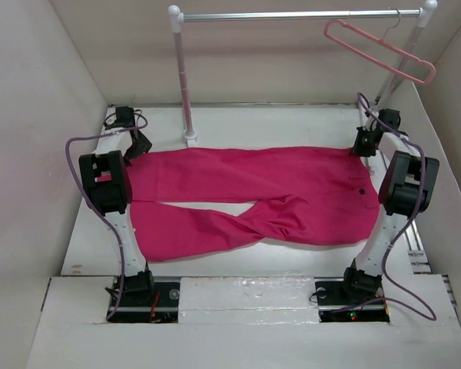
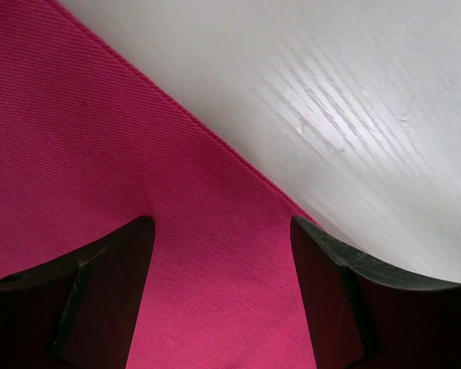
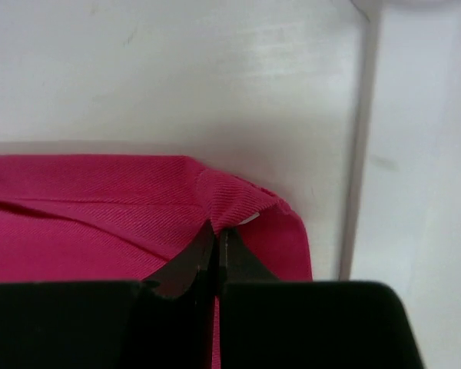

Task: Place the trousers on the hanger
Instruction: Flatten out the trousers on the hanger.

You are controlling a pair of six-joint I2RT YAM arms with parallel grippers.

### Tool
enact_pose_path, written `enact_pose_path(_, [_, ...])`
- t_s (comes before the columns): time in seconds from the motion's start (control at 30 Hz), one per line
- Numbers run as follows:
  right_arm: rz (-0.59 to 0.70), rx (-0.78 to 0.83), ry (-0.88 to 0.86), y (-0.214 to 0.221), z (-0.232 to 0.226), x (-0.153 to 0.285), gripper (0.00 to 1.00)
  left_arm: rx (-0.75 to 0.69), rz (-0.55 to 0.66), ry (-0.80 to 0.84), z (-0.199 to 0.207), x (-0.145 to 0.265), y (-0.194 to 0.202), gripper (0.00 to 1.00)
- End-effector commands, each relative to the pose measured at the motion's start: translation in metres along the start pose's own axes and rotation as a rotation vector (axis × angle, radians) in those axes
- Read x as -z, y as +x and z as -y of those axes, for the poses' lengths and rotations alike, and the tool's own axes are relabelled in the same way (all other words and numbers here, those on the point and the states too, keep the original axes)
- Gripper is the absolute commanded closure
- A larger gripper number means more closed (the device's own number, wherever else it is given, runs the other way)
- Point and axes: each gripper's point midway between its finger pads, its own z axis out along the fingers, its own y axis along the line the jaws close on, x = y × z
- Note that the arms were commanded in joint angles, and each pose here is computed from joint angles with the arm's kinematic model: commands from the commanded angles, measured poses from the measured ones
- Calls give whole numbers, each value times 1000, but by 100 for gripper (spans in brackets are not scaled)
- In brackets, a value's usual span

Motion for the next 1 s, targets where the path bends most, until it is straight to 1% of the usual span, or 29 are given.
enact_pose_path(0.0, [257, -51, 16, -58, 12, 69, 100, 26, -7, 38, 11, 3, -14, 32])
enact_pose_path(0.07, [288, -102, 49, -58, 24, 84, 100, 19, -47, 11, 8, -7, -6, 32])
enact_pose_path(0.13, [305, -134, 134, -59, 50, 103, 100, 20, -39, 16, 11, -9, -11, 33])
enact_pose_path(0.2, [329, -157, 160, -65, 73, 113, 100, 15, -23, 29, 16, -10, -17, 33])
enact_pose_path(0.27, [320, -181, 184, -66, 91, 114, 100, 7, -29, 29, 19, -14, -20, 33])
enact_pose_path(0.3, [312, -193, 197, -72, 99, 120, 100, 14, -16, 54, 27, -10, -29, 33])
enact_pose_path(0.33, [299, -205, 190, -71, 106, 114, 91, 17, -16, 71, 32, -7, -33, 33])
enact_pose_path(0.37, [296, -214, 196, -72, 112, 114, 75, 24, -5, 99, 38, 2, -40, 33])
enact_pose_path(0.4, [316, -203, 195, -84, 113, 119, 36, 22, 15, 124, 48, 12, -46, 33])
enact_pose_path(0.43, [289, -191, 158, -83, 104, 112, 28, 27, 39, 145, 52, 20, -54, 32])
enact_pose_path(0.47, [265, -156, 145, -82, 97, 114, 25, 19, 82, 168, 59, 43, -63, 32])
enact_pose_path(0.5, [253, -139, 128, -82, 86, 117, 24, 17, 97, 179, 62, 54, -64, 32])
enact_pose_path(0.53, [227, -130, 96, -70, 72, 112, 25, 12, 120, 199, 66, 67, -67, 32])
enact_pose_path(0.57, [273, -75, 73, -79, 42, 131, 26, 28, 179, 235, 65, 99, -80, 33])
enact_pose_path(0.6, [259, -57, 35, -46, 11, 127, 29, 37, 178, 225, 47, 104, -60, 34])
enact_pose_path(0.63, [259, -67, 33, -46, 11, 127, 30, 49, 226, 258, 48, 131, -72, 34])
enact_pose_path(0.67, [358, 0, -9, -60, -26, 152, 32, 38, 182, 215, 29, 118, -43, 35])
enact_pose_path(0.7, [363, 25, -34, -49, -44, 155, 48, 34, 184, 202, 18, 122, -33, 37])
enact_pose_path(0.73, [308, -1, -70, -15, -62, 145, 65, 35, 235, 212, 10, 148, -34, 38])
enact_pose_path(0.77, [360, 64, -140, -15, -105, 165, 86, 23, 200, 143, -15, 136, -7, 41])
enact_pose_path(0.8, [354, 89, -183, -2, -128, 169, 100, 31, 201, 126, -27, 141, 3, 42])
enact_pose_path(0.83, [351, 112, -209, 11, -147, 173, 100, 59, 231, 144, -32, 161, 7, 43])
enact_pose_path(0.87, [327, 131, -247, 33, -166, 171, 100, 72, 188, 93, -51, 153, 32, 43])
enact_pose_path(0.9, [336, 239, -384, 58, -228, 193, 100, 102, 144, 78, -62, 157, 51, 42])
enact_pose_path(0.93, [335, 246, -391, 59, -230, 194, 100, 97, 128, 66, -67, 161, 56, 41])
enact_pose_path(0.97, [322, 284, -430, 71, -246, 199, 97, 145, 73, 46, -76, 158, 73, 41])
